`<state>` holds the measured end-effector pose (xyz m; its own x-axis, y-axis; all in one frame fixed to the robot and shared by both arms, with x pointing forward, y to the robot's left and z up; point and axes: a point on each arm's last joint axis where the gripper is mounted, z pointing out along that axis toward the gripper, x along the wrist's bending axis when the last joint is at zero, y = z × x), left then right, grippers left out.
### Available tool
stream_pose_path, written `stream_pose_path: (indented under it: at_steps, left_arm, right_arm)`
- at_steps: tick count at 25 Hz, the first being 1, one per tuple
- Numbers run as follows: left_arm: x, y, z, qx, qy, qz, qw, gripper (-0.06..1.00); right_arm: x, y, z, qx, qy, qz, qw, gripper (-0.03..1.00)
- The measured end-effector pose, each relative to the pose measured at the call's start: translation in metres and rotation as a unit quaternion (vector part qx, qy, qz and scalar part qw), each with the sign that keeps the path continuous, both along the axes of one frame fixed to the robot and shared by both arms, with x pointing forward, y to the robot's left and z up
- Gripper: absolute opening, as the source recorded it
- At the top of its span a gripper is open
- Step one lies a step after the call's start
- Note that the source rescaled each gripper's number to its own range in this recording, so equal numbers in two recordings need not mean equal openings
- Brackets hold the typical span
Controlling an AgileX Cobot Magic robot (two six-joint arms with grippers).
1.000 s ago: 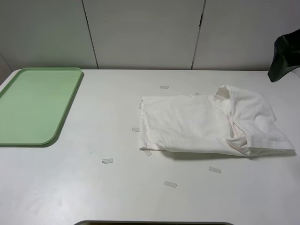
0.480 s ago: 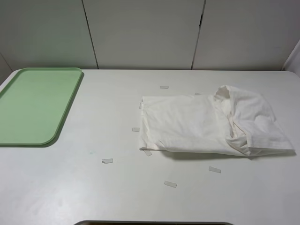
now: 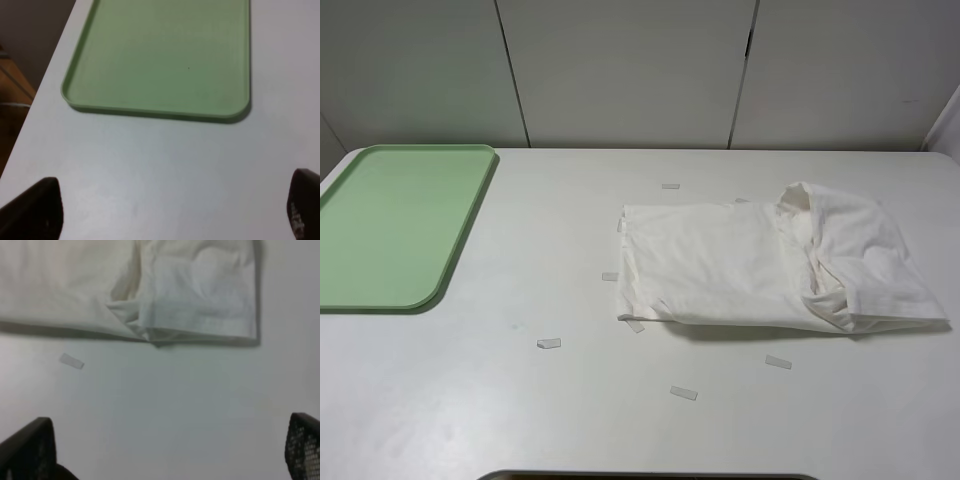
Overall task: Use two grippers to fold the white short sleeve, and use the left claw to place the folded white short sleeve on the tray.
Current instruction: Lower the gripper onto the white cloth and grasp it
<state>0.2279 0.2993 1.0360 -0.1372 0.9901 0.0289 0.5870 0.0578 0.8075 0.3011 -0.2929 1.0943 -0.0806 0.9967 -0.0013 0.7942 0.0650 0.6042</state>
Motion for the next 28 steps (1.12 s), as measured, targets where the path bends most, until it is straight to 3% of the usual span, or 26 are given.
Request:
stream_pose_path:
  at_steps: [7, 10, 13, 18, 28]
  left_arm:
    - [0.000, 0.000, 0.000, 0.000, 0.000, 0.000, 1.000, 0.88]
    - [0.000, 0.000, 0.000, 0.000, 0.000, 0.000, 1.000, 0.88]
    - [0.000, 0.000, 0.000, 0.000, 0.000, 0.000, 1.000, 0.88]
    - [0.000, 0.000, 0.000, 0.000, 0.000, -0.001, 1.000, 0.88]
    - [0.000, 0.000, 0.000, 0.000, 0.000, 0.000, 1.000, 0.88]
  right_arm:
    - [-0.024, -0.008, -0.022, 0.004, -0.034, -0.046, 0.998, 1.00]
    - [-0.038, -0.010, -0.031, 0.009, -0.097, -0.072, 0.993, 1.00]
    - [-0.046, -0.010, -0.036, 0.010, -0.127, -0.081, 0.988, 1.00]
    - [-0.070, -0.010, -0.035, 0.013, -0.223, -0.092, 0.970, 1.00]
    - [-0.067, -0.011, -0.040, 0.013, -0.238, -0.090, 0.967, 1.00]
